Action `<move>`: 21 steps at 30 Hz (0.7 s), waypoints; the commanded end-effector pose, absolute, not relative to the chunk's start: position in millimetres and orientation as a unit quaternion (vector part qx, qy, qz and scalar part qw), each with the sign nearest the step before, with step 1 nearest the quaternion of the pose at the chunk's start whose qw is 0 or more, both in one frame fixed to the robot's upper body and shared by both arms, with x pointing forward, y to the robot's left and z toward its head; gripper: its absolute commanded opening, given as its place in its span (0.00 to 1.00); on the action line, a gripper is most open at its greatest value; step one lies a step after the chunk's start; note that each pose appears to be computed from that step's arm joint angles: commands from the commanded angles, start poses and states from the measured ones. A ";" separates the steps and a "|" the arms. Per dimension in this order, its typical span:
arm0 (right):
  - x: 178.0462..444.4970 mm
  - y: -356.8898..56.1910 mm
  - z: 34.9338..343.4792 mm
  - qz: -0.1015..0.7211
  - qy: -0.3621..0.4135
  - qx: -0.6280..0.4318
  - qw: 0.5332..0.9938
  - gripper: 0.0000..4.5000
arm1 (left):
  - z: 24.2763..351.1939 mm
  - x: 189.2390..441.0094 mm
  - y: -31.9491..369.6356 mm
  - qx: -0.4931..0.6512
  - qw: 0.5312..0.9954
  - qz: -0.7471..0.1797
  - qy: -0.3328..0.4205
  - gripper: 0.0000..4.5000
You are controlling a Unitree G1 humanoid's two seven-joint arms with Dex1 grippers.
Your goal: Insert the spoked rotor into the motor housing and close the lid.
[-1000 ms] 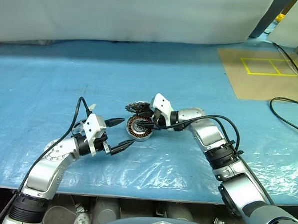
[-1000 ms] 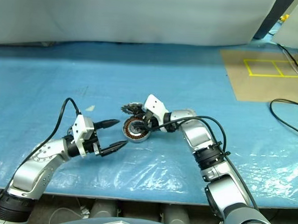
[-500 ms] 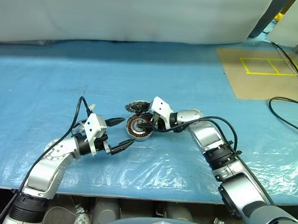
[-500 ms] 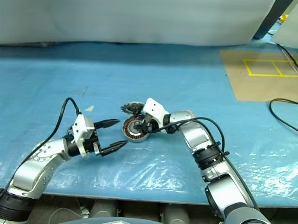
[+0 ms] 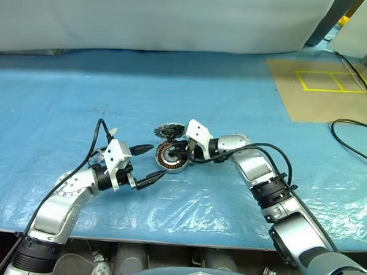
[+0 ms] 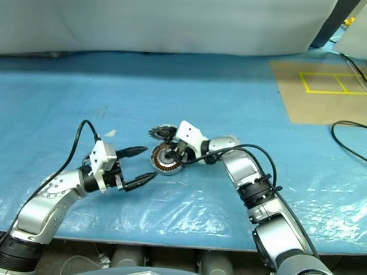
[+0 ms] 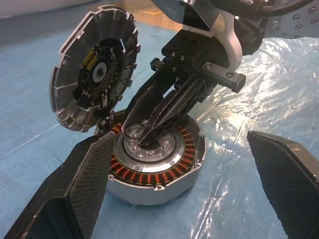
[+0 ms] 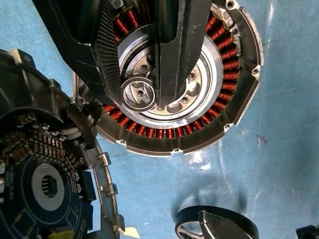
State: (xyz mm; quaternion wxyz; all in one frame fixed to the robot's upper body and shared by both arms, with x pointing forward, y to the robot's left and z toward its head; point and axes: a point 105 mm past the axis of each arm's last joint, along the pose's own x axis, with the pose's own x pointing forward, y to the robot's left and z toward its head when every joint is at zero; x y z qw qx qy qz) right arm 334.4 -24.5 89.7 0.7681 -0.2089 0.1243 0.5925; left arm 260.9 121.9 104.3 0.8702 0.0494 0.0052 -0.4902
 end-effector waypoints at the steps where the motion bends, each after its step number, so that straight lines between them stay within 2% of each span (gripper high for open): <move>1: 332.0 -24.2 104.4 0.604 0.104 -0.191 0.767 0.13 | 113.2 262.0 120.3 0.056 0.869 -0.492 -0.016 1.00; 8: 327.2 -24.7 113.0 0.623 0.090 -0.177 0.757 0.13 | 112.6 262.1 120.6 0.055 0.869 -0.492 -0.014 1.00; 21: 324.2 -22.9 94.1 0.628 0.126 -0.196 0.743 0.13 | 112.7 261.0 120.2 0.054 0.870 -0.490 -0.015 1.00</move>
